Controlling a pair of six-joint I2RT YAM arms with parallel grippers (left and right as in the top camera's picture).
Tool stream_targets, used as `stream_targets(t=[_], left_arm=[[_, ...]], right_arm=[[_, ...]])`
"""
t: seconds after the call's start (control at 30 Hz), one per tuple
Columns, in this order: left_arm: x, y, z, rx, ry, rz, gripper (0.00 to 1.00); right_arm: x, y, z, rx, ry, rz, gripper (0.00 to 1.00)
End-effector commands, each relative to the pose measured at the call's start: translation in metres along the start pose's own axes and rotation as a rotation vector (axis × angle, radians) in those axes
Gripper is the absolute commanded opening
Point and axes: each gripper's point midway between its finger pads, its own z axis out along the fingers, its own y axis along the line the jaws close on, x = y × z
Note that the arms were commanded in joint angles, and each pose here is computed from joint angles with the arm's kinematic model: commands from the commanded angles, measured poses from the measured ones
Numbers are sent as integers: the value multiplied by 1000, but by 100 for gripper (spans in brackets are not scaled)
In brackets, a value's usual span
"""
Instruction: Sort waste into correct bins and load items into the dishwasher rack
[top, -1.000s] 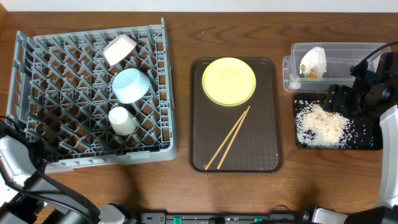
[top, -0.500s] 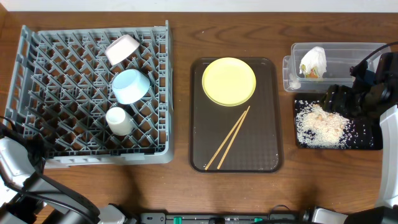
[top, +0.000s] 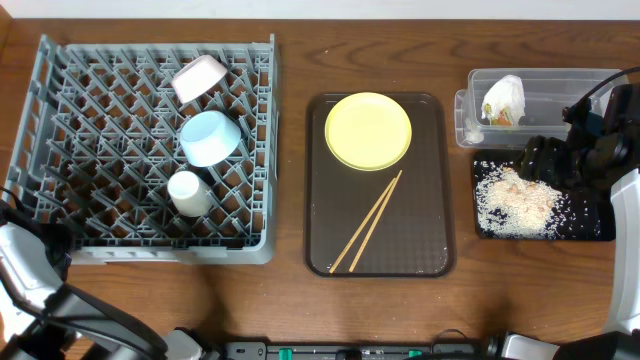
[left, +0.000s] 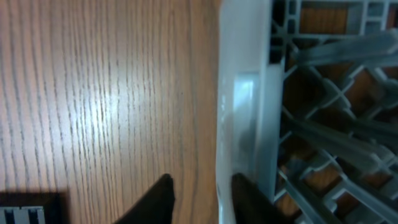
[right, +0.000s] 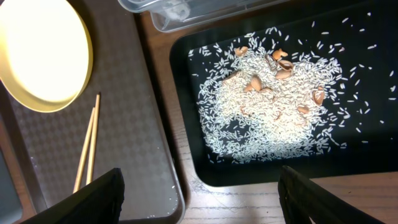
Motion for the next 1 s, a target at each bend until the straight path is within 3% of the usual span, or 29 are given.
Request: stream_targets(t=[0.0, 0.2, 0.4, 0.67, 0.73, 0.97], left_arm=[[-1, -12, -17, 77, -22, 24, 41], [2, -21, -40, 127, -70, 82, 45], [30, -52, -62, 198, -89, 250, 45], [120, -115, -90, 333, -89, 760, 54], [151, -128, -101, 377, -96, 932, 58], [271, -147, -146, 600, -70, 1435, 60]], right_arm=[[-4, 2, -5, -8, -16, -3, 77], [-4, 2, -5, -8, -17, -3, 80], [-4, 2, -5, -8, -17, -3, 80], [-4, 2, -5, -7, -17, -4, 80], [-4, 1, -5, -4, -19, -4, 82], [-5, 1, -5, -3, -19, -4, 82]])
